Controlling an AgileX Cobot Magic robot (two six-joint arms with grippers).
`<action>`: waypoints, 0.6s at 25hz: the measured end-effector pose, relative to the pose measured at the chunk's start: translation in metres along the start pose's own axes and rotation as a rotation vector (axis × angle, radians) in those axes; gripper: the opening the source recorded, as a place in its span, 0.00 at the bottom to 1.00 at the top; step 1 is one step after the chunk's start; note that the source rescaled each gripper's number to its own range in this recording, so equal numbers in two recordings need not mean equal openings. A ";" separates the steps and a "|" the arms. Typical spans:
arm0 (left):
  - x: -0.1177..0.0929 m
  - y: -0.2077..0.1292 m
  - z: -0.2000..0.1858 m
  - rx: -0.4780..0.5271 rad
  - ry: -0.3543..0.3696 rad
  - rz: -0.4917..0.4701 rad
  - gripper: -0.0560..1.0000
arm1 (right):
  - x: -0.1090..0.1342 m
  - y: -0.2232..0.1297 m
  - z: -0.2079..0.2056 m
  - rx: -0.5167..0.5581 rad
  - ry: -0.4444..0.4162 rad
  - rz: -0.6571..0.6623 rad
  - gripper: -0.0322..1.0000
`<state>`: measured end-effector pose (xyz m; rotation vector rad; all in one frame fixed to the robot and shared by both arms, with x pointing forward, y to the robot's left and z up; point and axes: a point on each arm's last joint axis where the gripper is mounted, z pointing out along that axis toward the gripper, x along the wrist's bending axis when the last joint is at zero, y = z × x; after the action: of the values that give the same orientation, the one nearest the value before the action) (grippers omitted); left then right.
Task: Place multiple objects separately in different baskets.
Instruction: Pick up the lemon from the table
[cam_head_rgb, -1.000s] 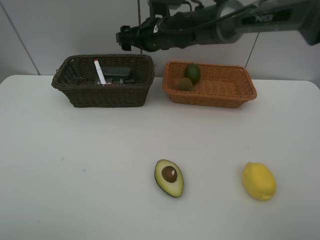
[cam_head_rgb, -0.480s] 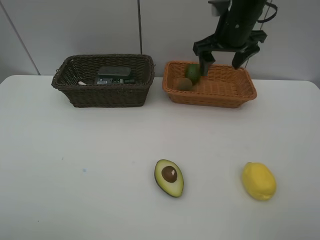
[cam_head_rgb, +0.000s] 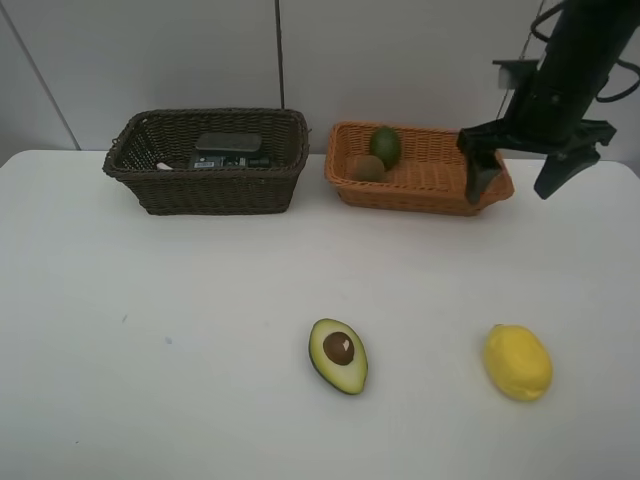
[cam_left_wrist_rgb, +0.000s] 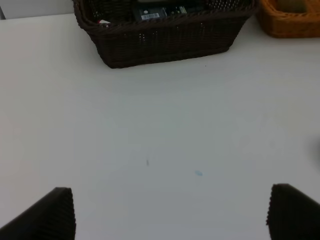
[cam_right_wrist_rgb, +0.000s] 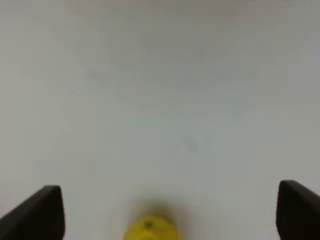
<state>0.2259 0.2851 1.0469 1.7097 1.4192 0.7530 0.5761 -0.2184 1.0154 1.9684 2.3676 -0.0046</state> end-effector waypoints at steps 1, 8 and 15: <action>0.000 0.000 0.000 0.000 0.000 0.000 1.00 | 0.001 -0.013 0.000 0.020 0.021 0.010 1.00; 0.000 0.000 0.000 0.000 0.000 0.000 1.00 | 0.004 -0.091 -0.008 0.074 0.097 0.037 1.00; 0.000 0.000 0.000 0.000 0.000 0.000 1.00 | 0.005 -0.121 0.019 0.130 0.106 0.048 1.00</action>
<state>0.2259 0.2851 1.0469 1.7097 1.4192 0.7530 0.4572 -0.2368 0.9919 2.1347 2.4420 -0.0549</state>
